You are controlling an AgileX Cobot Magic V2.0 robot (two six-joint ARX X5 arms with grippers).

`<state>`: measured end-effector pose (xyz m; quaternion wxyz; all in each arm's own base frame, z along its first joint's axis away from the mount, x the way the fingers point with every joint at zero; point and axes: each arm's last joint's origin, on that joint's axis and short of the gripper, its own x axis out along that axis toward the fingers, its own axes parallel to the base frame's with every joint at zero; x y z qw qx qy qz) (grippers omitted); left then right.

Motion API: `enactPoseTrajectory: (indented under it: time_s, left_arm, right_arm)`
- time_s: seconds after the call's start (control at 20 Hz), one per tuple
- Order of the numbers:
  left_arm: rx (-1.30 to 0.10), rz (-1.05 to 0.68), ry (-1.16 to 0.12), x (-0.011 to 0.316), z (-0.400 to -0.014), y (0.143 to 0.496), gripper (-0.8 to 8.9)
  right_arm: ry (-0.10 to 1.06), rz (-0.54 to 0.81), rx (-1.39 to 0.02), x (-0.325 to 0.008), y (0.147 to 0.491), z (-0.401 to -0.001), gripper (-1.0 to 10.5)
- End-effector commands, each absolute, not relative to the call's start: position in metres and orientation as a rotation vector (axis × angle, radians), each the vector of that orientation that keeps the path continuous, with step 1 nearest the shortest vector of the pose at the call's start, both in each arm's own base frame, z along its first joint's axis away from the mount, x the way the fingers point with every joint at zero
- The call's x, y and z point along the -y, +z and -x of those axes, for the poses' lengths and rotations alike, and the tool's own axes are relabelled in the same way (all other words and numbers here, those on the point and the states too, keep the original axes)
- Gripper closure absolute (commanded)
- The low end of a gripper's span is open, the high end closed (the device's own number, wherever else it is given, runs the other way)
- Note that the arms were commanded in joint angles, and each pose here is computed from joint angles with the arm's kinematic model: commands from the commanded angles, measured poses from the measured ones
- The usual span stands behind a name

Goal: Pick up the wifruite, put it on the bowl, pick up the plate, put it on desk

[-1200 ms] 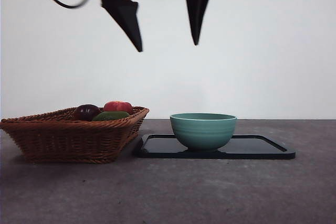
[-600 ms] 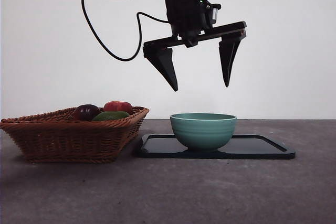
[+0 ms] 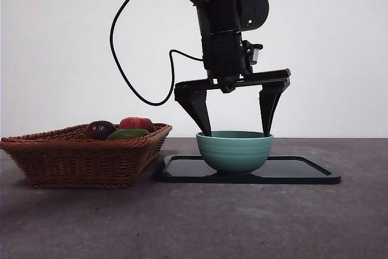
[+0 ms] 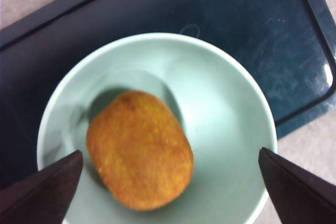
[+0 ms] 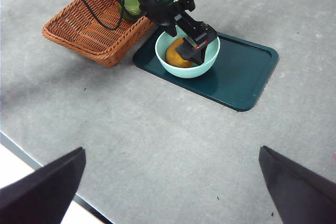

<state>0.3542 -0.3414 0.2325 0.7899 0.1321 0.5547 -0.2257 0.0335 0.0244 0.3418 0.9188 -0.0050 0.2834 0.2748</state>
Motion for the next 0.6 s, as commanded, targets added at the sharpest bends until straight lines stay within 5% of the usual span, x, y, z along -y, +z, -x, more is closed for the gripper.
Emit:
enactPoseTrajectory:
  time_s: [0.05, 0.6]
  left_arm:
    - [-1.175, -0.295, -0.507, 0.348, -0.359, 0.226, 2.3]
    - [-1.198, -0.334, -0.501, 0.349, -0.365, 0.207, 2.32]
  right_arm:
    - [0.573, -0.003, -0.571, -0.024, 0.345, -0.033, 3.9]
    - [0.571, 0.002, -0.583, -0.024, 0.344, -0.032, 3.9]
